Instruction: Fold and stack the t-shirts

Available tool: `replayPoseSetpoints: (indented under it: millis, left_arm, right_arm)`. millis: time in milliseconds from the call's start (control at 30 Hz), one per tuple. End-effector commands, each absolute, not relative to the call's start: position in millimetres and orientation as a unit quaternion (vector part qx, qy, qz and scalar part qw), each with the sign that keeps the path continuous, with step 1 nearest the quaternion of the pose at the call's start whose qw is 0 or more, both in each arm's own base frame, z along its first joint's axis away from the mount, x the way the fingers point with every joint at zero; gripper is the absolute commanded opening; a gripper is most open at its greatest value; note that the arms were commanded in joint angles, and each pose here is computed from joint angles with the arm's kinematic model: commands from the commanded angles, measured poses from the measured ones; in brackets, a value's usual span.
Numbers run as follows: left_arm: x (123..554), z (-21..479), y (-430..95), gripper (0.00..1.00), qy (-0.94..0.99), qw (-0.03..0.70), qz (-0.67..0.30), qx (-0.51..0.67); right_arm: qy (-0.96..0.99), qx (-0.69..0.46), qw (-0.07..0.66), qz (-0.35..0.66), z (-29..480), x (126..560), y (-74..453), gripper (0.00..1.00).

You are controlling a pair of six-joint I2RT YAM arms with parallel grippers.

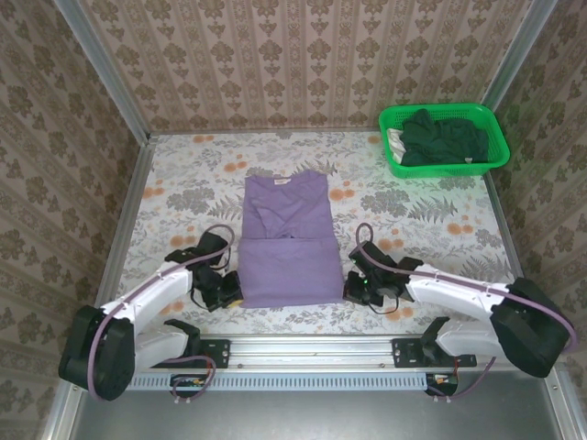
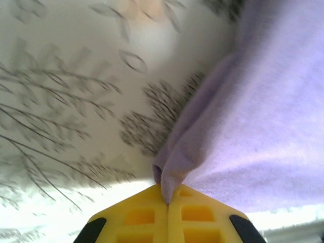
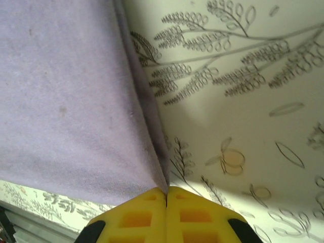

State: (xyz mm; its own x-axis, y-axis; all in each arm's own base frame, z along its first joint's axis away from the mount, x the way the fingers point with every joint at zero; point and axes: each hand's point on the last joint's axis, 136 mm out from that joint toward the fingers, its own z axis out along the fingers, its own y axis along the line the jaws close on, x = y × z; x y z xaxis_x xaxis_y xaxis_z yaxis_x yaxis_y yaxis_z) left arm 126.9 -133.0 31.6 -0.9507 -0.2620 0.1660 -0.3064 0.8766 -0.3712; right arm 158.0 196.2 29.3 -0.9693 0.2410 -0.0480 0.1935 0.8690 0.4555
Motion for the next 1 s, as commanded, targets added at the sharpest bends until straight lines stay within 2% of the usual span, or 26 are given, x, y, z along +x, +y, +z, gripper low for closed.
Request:
replayPoseSetpoints:
  millis: [0, 167, 300, 467, 767, 967]
  left_arm:
    - [114.5, 61.3, -142.2, 0.00, -0.967, 0.083, 0.224, 0.091]
    - [95.6, 74.6, -145.1, 0.00, -0.965, 0.103, 0.233, 0.062]
    - [86.9, 77.2, -143.5, 0.00, -0.963, 0.105, 0.239, 0.068]
    - [105.5, 109.5, -150.5, 0.00, -0.962, 0.059, 0.260, 0.059]
    - [217.4, 167.2, -180.6, 0.00, -0.943, -0.033, 0.318, 0.092]
    - [292.3, 182.0, -192.8, 0.00, -0.931, -0.055, 0.344, 0.108]
  right_arm:
    - [0.970, 0.117, 0.046, 0.209, 30.2, 138.6, 175.9, 0.00]
    - [0.960, 0.097, 0.078, 0.252, 55.3, 130.7, 180.2, 0.00]
    - [0.962, 0.080, 0.073, 0.249, 60.1, 119.5, 182.9, 0.00]
    - [0.955, 0.070, 0.115, 0.264, 86.1, 135.3, 192.1, 0.00]
    - [0.928, 0.136, 0.206, 0.278, 144.1, 231.0, 187.6, 0.00]
    - [0.926, 0.173, 0.219, 0.255, 157.4, 300.7, 183.1, 0.00]
